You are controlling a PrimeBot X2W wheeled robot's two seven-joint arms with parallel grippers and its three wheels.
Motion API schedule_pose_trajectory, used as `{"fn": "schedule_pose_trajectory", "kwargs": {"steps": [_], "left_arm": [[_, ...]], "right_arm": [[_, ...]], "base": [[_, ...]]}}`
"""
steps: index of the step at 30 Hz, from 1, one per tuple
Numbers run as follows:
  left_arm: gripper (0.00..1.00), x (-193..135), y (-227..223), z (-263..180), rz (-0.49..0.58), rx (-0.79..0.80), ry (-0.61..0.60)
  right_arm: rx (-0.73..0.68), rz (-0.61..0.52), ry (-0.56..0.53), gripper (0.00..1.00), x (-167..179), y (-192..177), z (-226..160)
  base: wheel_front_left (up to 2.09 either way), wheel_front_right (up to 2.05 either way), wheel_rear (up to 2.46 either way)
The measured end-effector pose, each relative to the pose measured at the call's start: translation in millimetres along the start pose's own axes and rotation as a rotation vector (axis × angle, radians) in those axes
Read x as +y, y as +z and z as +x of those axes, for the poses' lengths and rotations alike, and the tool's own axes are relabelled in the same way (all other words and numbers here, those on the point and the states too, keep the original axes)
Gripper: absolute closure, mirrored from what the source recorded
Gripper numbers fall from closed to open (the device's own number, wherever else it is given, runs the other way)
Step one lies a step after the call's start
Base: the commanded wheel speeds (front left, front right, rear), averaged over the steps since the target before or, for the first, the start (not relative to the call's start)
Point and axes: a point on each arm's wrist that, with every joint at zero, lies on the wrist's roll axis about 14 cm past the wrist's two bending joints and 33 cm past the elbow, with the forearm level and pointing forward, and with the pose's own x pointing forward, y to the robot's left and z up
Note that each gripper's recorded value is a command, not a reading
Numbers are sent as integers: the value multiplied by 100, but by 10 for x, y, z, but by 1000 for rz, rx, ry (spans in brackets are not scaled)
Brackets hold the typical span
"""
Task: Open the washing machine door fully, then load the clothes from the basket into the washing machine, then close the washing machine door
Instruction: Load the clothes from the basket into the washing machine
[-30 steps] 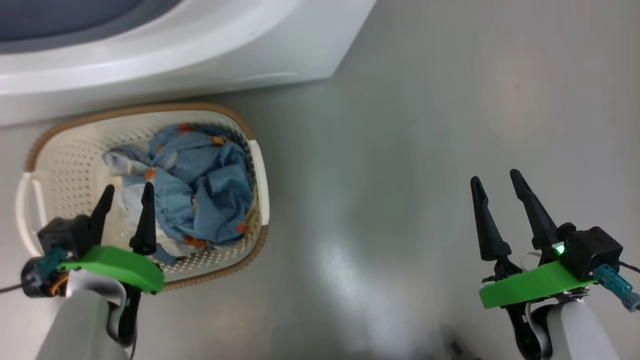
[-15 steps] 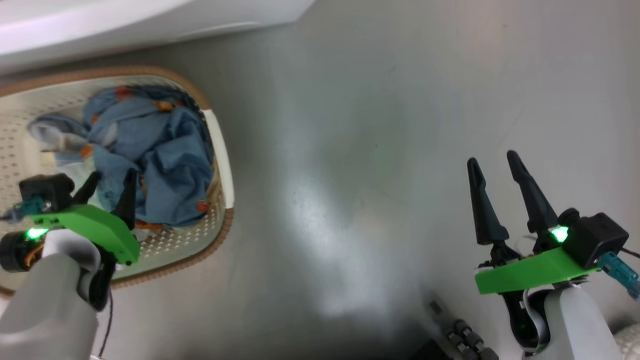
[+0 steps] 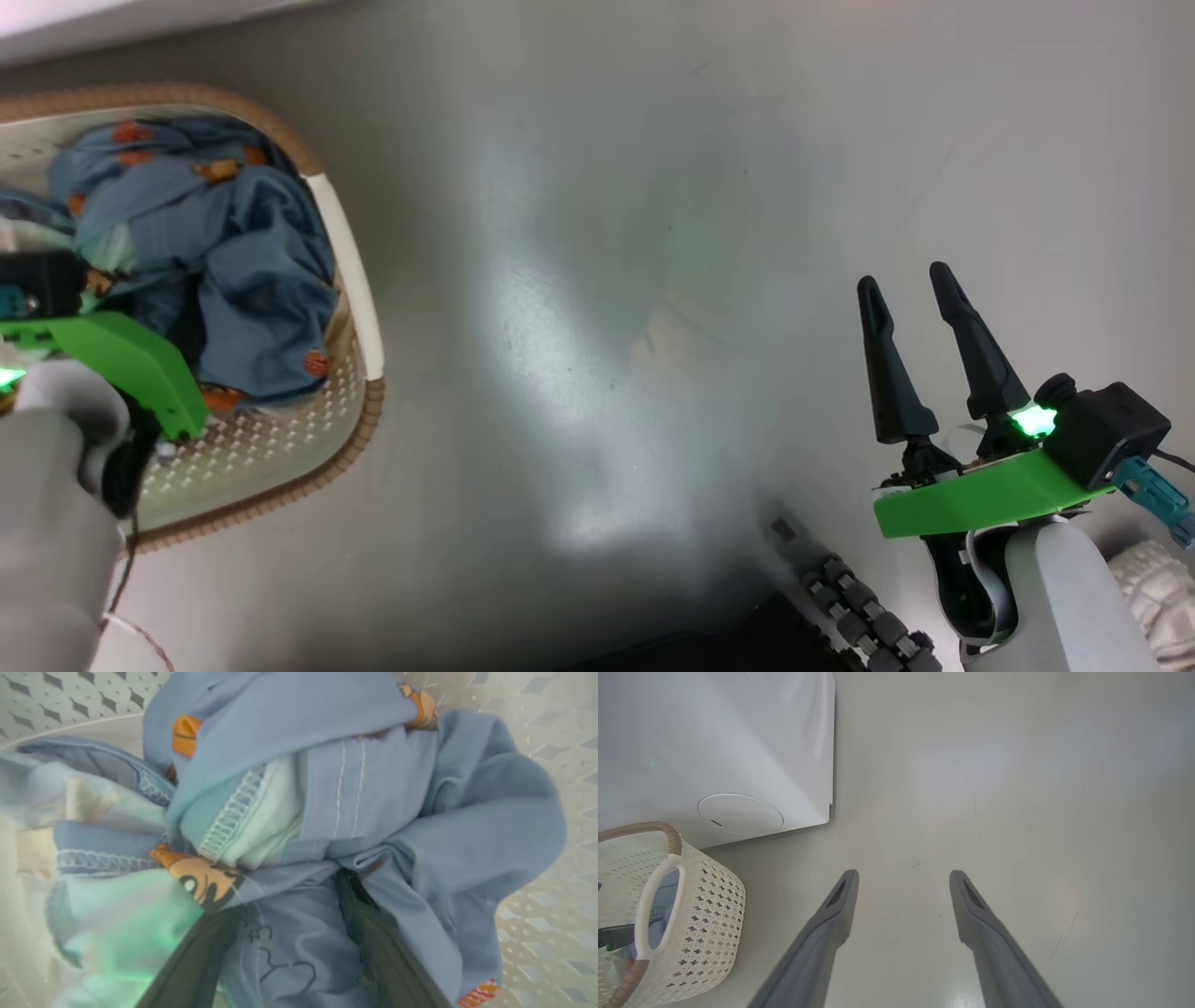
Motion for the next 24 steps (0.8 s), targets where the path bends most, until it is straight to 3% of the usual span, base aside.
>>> {"fn": "schedule_pose_trajectory", "kwargs": {"steps": [4, 5, 6, 7, 14, 24], "left_arm": [[0, 25, -13, 111, 14, 34, 5], [13, 24, -21, 133, 17, 47, 5], [72, 15, -20, 149, 20, 52, 4], [100, 8, -15, 155, 23, 53, 3], [100, -115, 62, 58, 0, 21, -11], [100, -285, 374, -376, 9, -212, -32]], "right_arm": [[16, -6, -15, 0, -54, -55, -10], [18, -7, -18, 0, -66, -63, -13], [20, -7, -21, 0, -76, -68, -17], [21, -7, -22, 0, -79, -72, -19], [-26, -1, -9, 0, -38, 103, 16], [-122, 0, 14, 0, 51, 488, -46]], "base": [[0, 0, 0], [0, 0, 0], [0, 0, 0], [0, 0, 0], [0, 0, 0], [0, 0, 0]]}}
